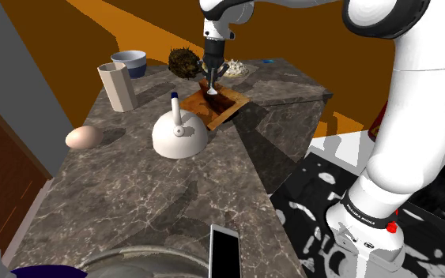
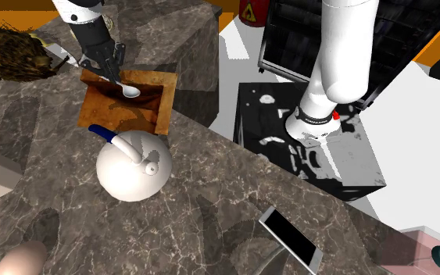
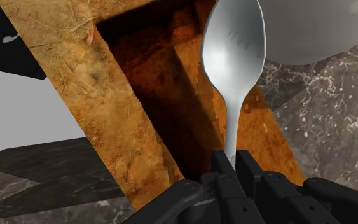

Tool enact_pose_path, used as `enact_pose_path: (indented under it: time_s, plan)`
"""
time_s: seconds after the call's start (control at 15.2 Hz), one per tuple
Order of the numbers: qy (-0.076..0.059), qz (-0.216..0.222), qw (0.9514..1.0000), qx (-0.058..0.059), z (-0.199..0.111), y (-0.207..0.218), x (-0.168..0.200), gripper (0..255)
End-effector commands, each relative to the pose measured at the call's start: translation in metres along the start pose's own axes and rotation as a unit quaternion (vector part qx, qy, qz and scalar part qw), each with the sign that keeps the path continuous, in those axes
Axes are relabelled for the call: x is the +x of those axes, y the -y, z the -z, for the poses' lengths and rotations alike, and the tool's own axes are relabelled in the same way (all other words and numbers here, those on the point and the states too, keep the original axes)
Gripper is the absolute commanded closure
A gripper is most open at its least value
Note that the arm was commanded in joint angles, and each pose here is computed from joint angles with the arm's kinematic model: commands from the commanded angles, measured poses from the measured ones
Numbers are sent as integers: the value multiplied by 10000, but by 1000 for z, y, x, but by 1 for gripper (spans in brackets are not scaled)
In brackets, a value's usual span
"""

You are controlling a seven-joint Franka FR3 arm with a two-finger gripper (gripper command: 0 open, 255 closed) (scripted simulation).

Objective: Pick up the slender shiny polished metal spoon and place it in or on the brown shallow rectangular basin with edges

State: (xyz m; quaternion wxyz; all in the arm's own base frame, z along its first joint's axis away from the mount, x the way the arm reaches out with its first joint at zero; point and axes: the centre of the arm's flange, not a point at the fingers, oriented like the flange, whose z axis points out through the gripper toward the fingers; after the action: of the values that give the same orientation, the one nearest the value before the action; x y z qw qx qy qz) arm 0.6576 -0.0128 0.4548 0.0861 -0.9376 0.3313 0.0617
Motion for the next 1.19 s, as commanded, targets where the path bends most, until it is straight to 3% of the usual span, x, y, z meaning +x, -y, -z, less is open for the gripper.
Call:
enact_pose_path:
  time_s: [0.0, 0.07, 0.4, 0.66, 1.12]
  plan:
    - [0, 0, 10000, 0, 0, 0, 0, 255]
    - [0, 0, 10000, 0, 0, 0, 0, 0]
    - [0, 0, 10000, 0, 0, 0, 0, 0]
    - [0, 0, 10000, 0, 50, 0, 0, 0]
    - [0, 0, 10000, 0, 50, 0, 0, 0]
